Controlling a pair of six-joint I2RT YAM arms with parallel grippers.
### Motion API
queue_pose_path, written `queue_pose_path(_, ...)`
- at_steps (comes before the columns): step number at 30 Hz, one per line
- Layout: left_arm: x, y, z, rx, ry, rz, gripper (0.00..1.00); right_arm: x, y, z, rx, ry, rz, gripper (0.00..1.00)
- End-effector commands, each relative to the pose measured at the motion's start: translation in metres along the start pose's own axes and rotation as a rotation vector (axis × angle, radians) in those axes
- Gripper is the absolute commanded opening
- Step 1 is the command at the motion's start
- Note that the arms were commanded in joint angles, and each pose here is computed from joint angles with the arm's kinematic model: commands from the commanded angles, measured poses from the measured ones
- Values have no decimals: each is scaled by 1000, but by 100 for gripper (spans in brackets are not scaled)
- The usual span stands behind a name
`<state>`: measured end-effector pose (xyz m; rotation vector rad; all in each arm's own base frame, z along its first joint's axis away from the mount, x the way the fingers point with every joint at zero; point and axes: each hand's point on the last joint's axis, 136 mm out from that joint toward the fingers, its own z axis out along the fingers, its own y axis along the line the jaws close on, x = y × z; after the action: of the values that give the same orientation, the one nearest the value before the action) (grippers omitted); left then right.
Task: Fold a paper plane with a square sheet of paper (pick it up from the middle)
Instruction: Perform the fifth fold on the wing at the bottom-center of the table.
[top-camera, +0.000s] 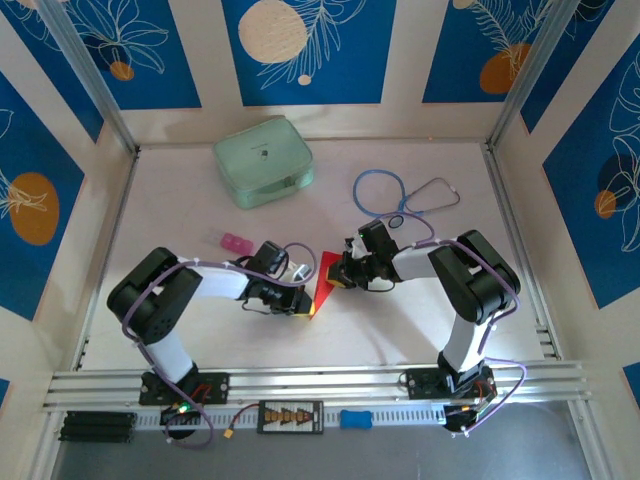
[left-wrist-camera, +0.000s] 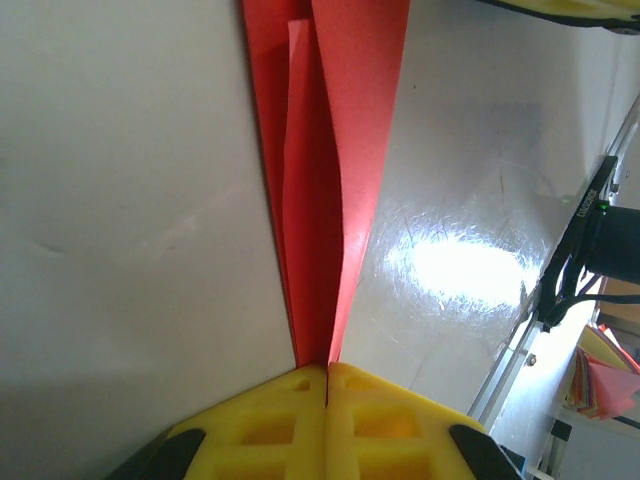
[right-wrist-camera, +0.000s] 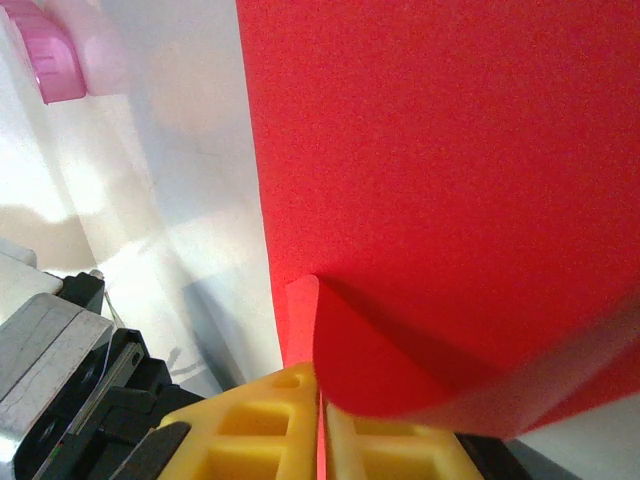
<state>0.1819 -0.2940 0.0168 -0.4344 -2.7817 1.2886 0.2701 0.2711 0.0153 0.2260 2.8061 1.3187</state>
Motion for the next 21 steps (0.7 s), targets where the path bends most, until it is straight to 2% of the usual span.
queue_pose_path(1, 44, 26, 2, -83, 119, -116, 0, 12, -64, 2, 217, -14, 131, 12)
queue_pose_path(3, 44, 27, 1, -86, 119, -120, 2, 13, -64, 2, 219, -12, 132, 12)
queue_pose_path(4, 45, 27, 1, -88, 120, -120, 10, 13, -65, 2, 220, -13, 131, 12)
queue_pose_path(5, 45, 27, 0, -92, 119, -119, 10, 13, -65, 1, 220, -13, 131, 12)
queue_pose_path(10, 51, 28, -2, -92, 120, -130, 8, 14, -67, 1, 227, -15, 135, 12)
queue_pose_path(12, 54, 28, -1, -91, 121, -129, 0, 14, -67, 2, 228, -16, 136, 12)
queue_pose_path(21, 60, 27, -3, -90, 123, -131, 1, 15, -69, 2, 236, -19, 142, 12)
